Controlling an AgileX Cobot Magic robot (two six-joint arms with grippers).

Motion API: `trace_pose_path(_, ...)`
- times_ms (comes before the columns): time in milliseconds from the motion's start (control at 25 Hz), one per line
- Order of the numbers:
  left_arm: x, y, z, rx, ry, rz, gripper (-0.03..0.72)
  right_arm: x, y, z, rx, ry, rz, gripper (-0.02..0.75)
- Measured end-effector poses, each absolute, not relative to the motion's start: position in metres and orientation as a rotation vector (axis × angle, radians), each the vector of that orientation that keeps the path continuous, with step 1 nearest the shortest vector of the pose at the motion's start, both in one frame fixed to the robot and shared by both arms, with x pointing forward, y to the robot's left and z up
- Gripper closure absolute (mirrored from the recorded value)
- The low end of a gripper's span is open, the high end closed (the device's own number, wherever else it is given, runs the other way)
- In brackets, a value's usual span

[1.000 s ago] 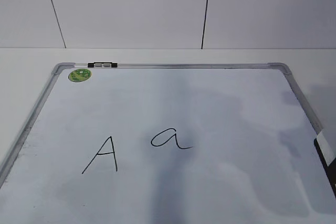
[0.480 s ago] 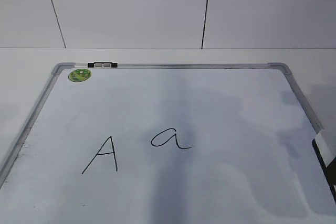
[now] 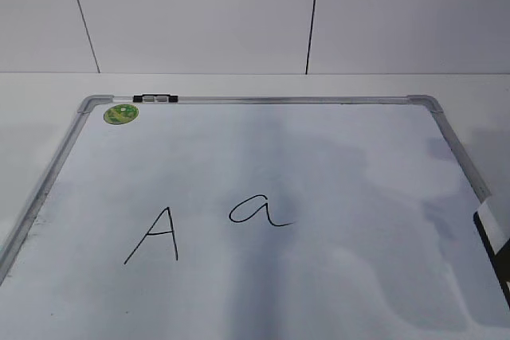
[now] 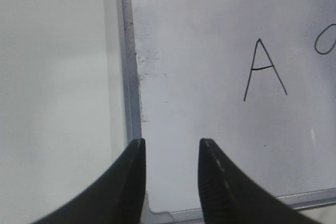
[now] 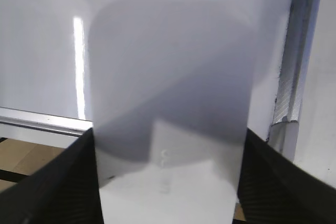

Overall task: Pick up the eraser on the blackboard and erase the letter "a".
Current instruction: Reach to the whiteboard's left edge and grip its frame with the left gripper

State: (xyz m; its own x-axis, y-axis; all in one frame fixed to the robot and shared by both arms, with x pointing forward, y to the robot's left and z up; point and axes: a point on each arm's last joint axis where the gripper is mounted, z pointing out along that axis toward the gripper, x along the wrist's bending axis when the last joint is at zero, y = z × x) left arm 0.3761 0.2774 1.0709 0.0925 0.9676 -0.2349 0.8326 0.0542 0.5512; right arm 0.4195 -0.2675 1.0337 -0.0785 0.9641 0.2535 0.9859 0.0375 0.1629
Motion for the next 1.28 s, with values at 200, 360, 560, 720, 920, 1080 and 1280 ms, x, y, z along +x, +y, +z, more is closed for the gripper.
trace_pose_path(200,0.414,0.278,1.052,1.84,1.856,0.225,0.414,0.419,-0.268,1.034,-2.08,-2.208,-0.452,0.166)
trace_pose_path(360,0.442,0.277,1.041,1.872,1.908,0.161,0.363,0.42,-0.267,1.034,-2.085,-2.209,-0.463,0.166)
trace_pose_path(560,0.476,0.277,1.035,1.911,1.915,0.142,0.311,0.421,-0.267,1.034,-2.088,-2.211,-0.47,0.166)
trace_pose_path(720,0.499,0.278,1.027,1.93,1.931,0.126,0.281,0.421,-0.267,1.034,-2.088,-2.211,-0.47,0.166)
trace_pose_path(920,0.52,0.277,1.005,1.982,1.964,0.058,0.277,0.421,-0.268,1.035,-2.091,-2.224,-0.466,0.166)
trace_pose_path(1080,0.536,0.277,0.991,2.009,1.98,0.022,0.277,0.428,-0.27,1.034,-2.093,-2.24,-0.436,0.166)
trace_pose_path(1280,0.554,0.278,0.985,2.035,1.967,0.033,0.276,0.445,-0.269,1.033,-2.091,-2.235,-0.415,0.166)
